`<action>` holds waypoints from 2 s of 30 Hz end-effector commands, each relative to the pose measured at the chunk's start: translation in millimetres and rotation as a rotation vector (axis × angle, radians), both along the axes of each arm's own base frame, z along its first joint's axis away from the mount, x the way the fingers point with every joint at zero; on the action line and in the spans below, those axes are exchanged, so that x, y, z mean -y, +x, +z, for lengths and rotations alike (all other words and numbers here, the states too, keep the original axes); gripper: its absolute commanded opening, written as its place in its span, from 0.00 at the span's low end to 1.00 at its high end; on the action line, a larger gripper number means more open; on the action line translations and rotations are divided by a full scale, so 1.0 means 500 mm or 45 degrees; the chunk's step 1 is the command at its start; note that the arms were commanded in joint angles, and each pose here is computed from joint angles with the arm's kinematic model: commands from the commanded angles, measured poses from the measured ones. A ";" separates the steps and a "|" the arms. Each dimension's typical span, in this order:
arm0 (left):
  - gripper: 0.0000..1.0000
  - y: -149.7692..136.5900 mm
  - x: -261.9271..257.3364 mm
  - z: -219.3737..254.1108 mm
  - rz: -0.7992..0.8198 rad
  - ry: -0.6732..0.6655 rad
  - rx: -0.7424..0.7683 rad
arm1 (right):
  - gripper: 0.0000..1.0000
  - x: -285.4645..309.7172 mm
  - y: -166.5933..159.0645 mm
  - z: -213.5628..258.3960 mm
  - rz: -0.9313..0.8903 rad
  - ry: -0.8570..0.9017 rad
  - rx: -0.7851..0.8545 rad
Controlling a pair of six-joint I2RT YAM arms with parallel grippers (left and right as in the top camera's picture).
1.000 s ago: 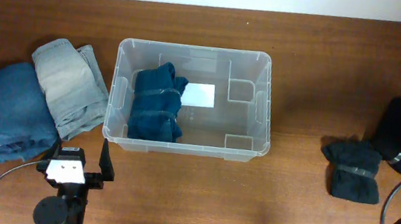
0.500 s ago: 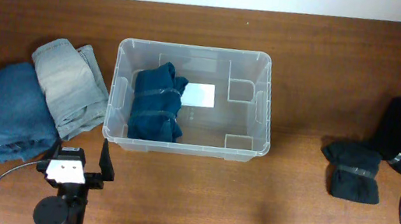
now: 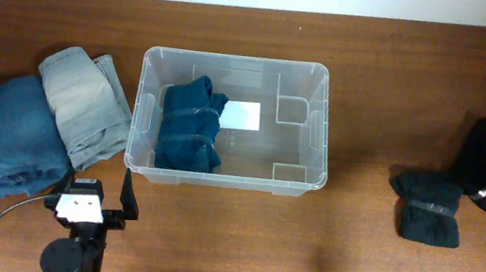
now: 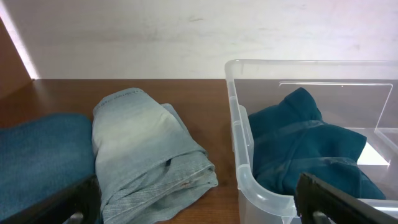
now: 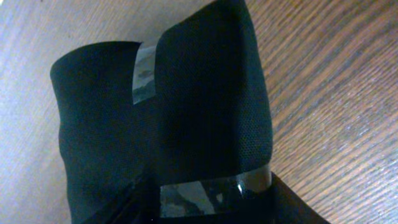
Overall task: Pack container
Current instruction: 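Lower the right gripper onto the black folded item and grasp it, then lift the black item and carry it into the bin beside the shirt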
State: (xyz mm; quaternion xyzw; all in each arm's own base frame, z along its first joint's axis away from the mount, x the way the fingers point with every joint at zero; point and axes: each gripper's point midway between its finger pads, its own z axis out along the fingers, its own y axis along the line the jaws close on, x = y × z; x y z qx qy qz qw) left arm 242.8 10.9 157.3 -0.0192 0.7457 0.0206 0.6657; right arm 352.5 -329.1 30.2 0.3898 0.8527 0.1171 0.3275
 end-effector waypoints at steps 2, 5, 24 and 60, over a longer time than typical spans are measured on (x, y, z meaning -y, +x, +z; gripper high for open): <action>0.99 0.000 0.001 -0.003 -0.008 0.018 0.000 | 0.35 -0.006 -0.010 -0.031 0.005 0.025 -0.058; 0.99 0.000 0.001 -0.003 -0.008 0.018 0.000 | 0.19 -0.007 -0.011 -0.031 0.005 0.027 -0.059; 0.99 0.000 0.001 -0.003 -0.008 0.018 0.000 | 0.04 -0.093 0.092 0.360 0.247 -0.108 0.402; 0.99 0.000 0.001 -0.003 -0.008 0.018 0.000 | 0.04 -1.047 0.101 0.410 0.786 0.195 0.065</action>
